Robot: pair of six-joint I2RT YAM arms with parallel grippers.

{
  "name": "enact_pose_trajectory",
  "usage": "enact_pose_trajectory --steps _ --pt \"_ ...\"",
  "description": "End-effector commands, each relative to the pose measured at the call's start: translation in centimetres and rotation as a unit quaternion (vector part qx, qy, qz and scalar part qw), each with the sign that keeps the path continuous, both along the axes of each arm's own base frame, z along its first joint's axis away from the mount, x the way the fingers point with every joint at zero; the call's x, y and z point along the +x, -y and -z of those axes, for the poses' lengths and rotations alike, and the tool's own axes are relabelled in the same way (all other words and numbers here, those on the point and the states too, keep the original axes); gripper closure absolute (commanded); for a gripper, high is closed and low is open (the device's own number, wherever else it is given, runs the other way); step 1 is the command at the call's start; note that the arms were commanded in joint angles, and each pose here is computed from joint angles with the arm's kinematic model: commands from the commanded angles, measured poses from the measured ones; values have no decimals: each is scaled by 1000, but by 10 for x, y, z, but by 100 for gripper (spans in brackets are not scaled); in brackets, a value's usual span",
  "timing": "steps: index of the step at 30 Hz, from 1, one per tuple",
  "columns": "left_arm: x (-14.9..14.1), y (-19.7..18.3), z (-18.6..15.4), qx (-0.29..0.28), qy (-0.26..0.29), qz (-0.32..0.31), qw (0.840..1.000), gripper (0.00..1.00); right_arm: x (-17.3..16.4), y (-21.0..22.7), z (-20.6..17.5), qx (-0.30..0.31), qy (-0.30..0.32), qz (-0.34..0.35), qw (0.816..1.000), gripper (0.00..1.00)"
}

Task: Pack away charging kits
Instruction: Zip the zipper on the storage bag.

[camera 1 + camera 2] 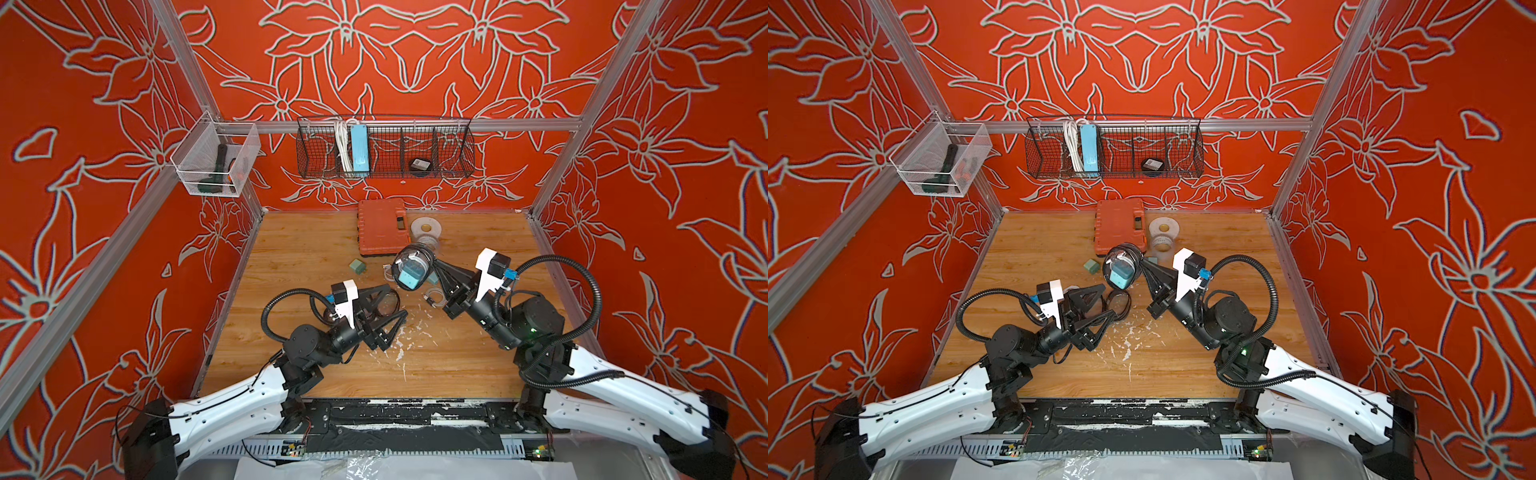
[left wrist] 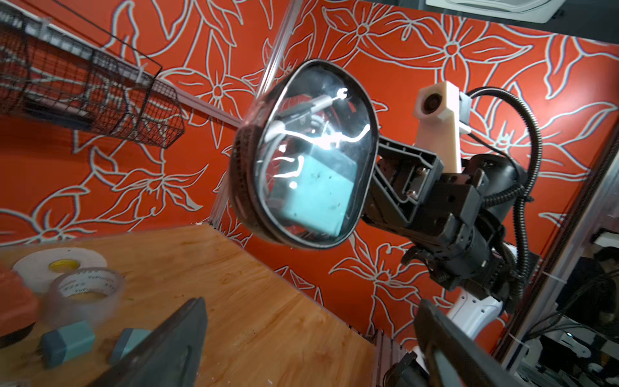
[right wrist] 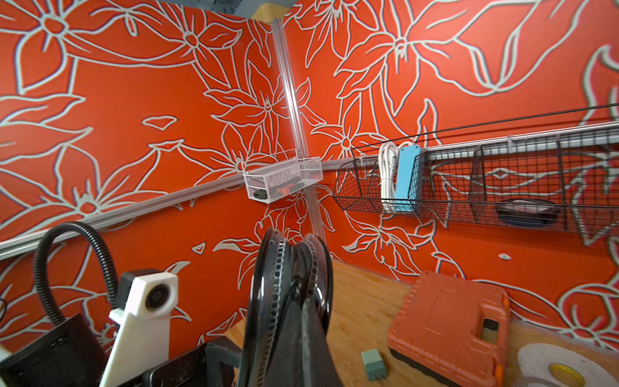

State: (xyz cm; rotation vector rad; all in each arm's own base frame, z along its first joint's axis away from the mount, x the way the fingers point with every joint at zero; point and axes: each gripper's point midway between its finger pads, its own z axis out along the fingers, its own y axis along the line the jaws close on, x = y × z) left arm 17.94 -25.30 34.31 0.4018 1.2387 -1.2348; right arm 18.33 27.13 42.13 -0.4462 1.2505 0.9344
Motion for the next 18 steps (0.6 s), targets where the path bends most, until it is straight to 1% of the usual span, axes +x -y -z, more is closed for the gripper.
enact_pose_trajectory --steps 1,5,8,11,15,18 --pt "-24 0 -49 -49 70 69 994 8 -18 -1 -35 36 46 -43 997 100" --pt "-19 -5 -59 -73 58 109 990 5 -23 -9 -37 34 59 -64 996 100" --pt "-15 -2 -59 -79 41 126 988 4 -25 -13 -38 39 60 -76 995 100" --pt "-18 1 -65 -83 45 145 985 4 -26 -16 -39 45 60 -84 994 100" --pt "-16 2 -71 -88 43 145 985 3 -23 -21 -38 44 60 -83 994 100" --pt "-12 2 -64 -91 30 146 985 3 -23 -20 -41 49 61 -82 994 100"
